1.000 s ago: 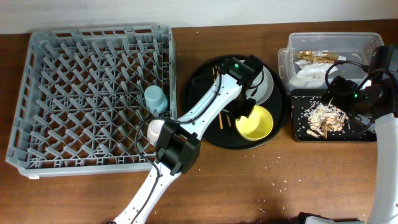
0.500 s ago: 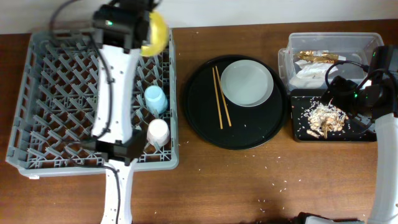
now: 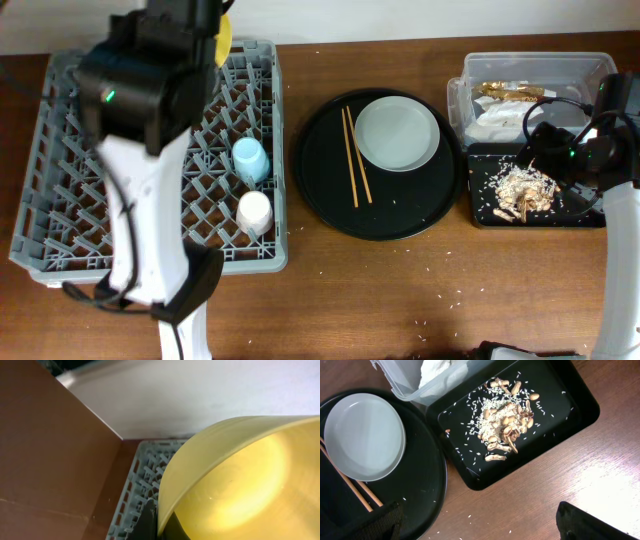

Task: Sort waste into correct bins and load items into the dishwasher rack
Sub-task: 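Lift the yellow bowl over the rack with left gripper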

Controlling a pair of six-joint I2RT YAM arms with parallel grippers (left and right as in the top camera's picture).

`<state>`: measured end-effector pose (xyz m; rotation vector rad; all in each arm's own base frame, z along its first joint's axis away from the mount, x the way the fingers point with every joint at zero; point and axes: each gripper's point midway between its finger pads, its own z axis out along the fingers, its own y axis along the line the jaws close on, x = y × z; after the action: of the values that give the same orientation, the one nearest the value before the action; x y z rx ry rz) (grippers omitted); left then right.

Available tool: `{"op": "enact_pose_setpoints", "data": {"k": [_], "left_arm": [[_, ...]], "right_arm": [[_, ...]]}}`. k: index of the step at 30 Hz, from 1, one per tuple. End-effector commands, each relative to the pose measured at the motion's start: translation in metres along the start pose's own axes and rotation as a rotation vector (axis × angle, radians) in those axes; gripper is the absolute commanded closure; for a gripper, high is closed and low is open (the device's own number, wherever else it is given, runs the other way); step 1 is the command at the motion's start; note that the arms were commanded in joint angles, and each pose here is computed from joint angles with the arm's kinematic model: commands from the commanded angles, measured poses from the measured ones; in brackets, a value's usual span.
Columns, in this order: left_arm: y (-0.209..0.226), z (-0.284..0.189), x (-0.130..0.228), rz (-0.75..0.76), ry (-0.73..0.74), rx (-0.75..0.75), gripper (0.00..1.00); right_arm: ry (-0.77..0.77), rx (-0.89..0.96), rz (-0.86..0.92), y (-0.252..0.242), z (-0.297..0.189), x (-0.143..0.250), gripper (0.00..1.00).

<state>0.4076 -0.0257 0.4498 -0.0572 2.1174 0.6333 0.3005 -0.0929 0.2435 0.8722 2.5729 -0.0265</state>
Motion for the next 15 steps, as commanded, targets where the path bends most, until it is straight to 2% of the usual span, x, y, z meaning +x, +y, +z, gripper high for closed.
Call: {"op": "enact_pose_setpoints", "data": {"k": [1,4,8,9,11,15], "left_arm": [[0.007,-0.061,-0.012,-0.019,-0.125,0.055,0.99],[0.01,-0.116,-0.01,-0.078,-0.205,0.176,0.99],[0.013,-0.119,0.026,-0.074,-0.105,0.183,0.99],[0.015,-0.11,0.04,-0.074,-0.059,0.147,0.99],[0.035,-0.09,0.063,-0.115,-0.007,-0.043,0.99],[0.05,-0.046,0.05,-0.198,-0.102,-0.419,0.99]], "right_arm": [[-0.005,0.02,0.012,-0.004,0.0,-0.001,0.02],[-0.005,0.02,0.012,-0.004,0.0,-0.001,0.02],[-0.005,0.02,0.012,-0.004,0.0,-0.001,0.02],[-0.005,0.02,0.012,-0.004,0.0,-0.001,0.02],[-0.005,0.02,0.012,-0.004,0.0,-0.001,0.01],[-0.005,0.02,0.012,-0.004,0.0,-0.001,0.01]]}}
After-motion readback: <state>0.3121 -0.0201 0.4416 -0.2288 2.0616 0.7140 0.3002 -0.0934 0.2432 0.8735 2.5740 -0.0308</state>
